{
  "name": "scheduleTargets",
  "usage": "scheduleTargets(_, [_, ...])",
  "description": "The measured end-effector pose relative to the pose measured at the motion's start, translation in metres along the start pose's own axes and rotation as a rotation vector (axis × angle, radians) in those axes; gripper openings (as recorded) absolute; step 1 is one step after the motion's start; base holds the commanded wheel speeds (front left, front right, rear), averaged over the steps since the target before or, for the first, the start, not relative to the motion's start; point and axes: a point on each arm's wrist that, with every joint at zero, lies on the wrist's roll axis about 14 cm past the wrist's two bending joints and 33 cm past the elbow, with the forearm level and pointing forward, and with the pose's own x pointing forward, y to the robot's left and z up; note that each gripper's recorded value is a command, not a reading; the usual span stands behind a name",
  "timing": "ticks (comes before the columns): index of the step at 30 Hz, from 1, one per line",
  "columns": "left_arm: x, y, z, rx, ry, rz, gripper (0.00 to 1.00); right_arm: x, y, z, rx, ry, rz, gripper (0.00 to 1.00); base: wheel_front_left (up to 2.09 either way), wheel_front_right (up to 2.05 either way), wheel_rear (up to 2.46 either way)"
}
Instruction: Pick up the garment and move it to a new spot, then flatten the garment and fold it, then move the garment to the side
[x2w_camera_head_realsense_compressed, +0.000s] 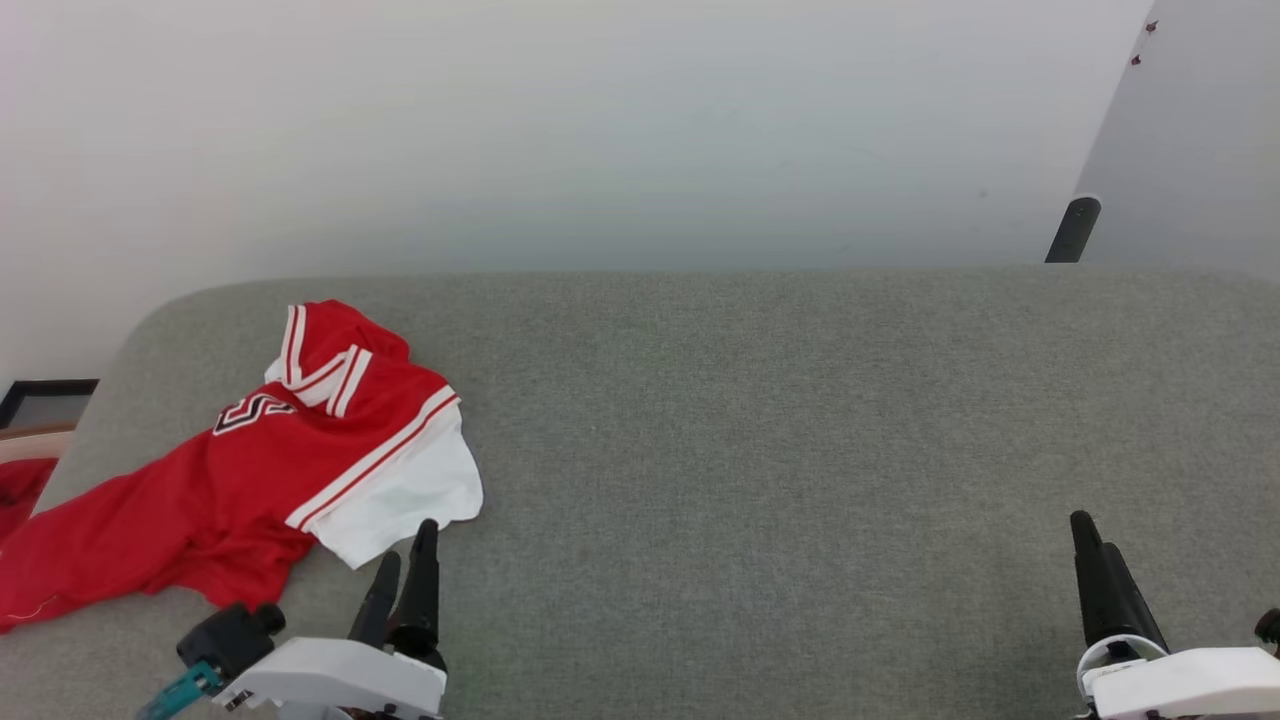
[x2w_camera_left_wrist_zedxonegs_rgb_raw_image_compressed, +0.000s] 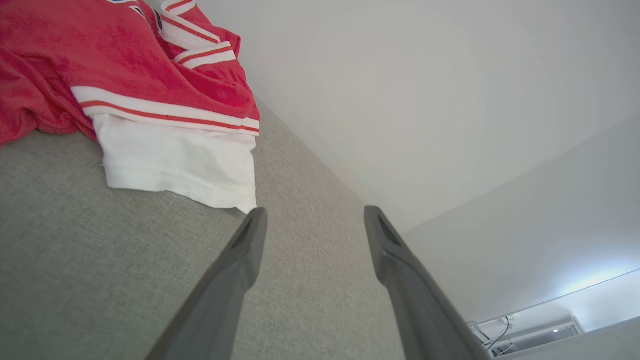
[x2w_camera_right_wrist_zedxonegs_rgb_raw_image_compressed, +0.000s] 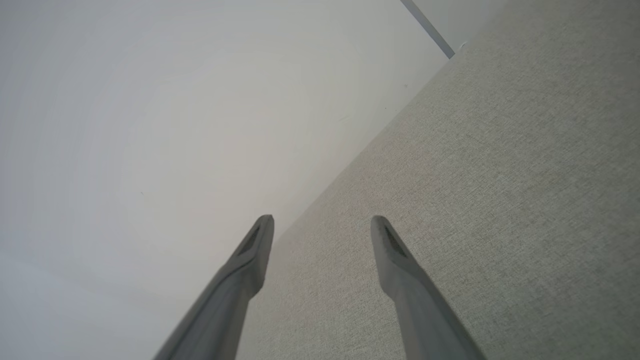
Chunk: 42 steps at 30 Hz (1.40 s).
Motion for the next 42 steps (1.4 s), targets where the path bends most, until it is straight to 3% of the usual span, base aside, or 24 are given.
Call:
scheduleTargets(10, [-0.001,-0.011,0.010,0.301,-0.029,-0.043,1.00,-0.001,0.006,-0.001,-0.284,0.005,0.038,1.00,0.00,0.00,0.00])
scheduleTargets(18, [-0.002,-0.022,0.017,0.494,-0.057,-0.087,1.00,-0.003,0.009,-0.001,-0.433,-0.003,0.054,1.00,0.00,0.00,0.00])
scheduleTargets(42, [-0.010,-0.039,0.028,0.747,-0.142,-0.150,1.00,-0.007,0.020,-0.002,-0.675,-0.028,0.114,1.00,0.00,0.00,0.00])
